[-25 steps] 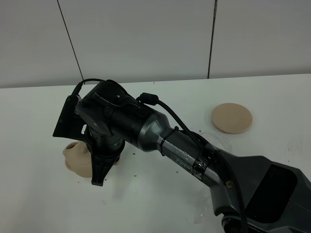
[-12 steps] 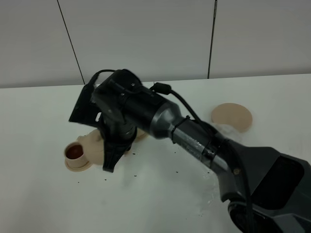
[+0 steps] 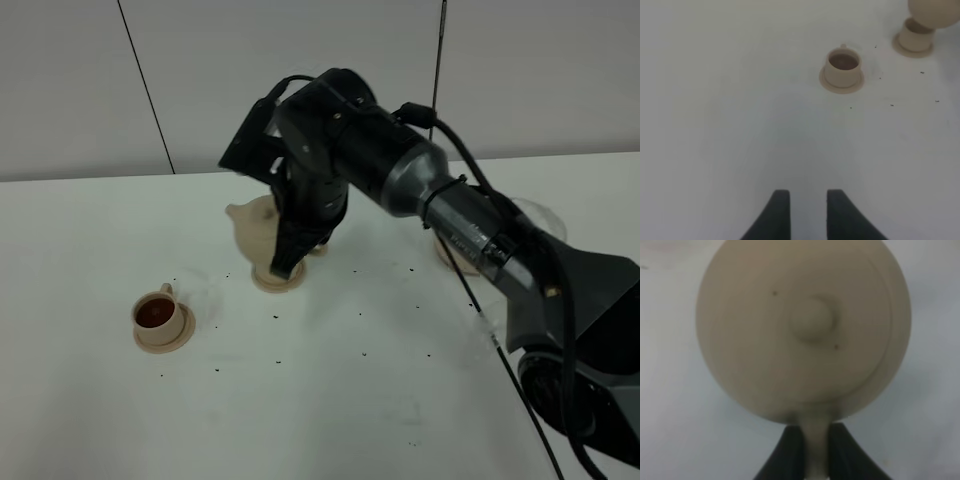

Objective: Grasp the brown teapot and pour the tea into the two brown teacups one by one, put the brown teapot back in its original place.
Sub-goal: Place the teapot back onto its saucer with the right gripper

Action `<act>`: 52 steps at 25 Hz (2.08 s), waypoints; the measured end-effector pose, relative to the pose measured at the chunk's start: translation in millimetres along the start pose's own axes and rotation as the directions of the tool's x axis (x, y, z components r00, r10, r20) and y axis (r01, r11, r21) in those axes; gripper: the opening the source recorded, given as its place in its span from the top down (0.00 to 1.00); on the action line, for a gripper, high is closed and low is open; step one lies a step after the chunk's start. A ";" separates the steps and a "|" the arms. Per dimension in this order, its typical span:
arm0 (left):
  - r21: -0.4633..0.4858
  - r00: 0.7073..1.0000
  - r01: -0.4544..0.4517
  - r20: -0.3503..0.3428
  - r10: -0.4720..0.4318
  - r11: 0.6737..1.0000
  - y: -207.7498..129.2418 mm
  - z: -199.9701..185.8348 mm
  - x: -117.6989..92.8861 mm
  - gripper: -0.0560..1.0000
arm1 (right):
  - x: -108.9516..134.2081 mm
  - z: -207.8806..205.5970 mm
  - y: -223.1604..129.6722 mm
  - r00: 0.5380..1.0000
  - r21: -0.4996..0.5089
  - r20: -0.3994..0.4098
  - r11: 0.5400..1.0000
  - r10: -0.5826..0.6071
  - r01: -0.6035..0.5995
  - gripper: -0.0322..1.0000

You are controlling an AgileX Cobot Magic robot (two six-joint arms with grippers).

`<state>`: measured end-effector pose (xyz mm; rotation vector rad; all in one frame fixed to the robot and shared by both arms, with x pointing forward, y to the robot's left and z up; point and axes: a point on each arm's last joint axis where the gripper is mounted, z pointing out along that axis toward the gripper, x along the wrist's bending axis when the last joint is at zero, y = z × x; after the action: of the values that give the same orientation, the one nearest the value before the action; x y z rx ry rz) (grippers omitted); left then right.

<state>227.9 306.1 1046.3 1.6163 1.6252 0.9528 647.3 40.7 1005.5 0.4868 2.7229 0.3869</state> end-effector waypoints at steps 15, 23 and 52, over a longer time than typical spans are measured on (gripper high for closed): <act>0.000 1.000 0.000 0.000 0.000 1.000 0.0 0.0 0.0 0.71 | -47.4 3.0 -31.2 0.995 0.071 0.090 0.997 -0.033 0.027 0.88; 0.000 1.000 0.000 0.000 0.000 1.000 0.0 0.0 0.0 0.71 | -44.1 15.5 -36.8 0.981 0.130 0.068 0.977 -0.180 0.170 0.88; 0.000 1.000 0.000 0.000 0.000 1.000 0.0 0.0 0.0 0.71 | -0.5 26.8 -6.3 0.769 0.385 0.189 0.766 -0.611 0.515 0.88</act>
<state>227.9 306.1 1046.3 1.6163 1.6252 0.9528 656.2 40.3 979.5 -0.2209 2.4604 -0.2722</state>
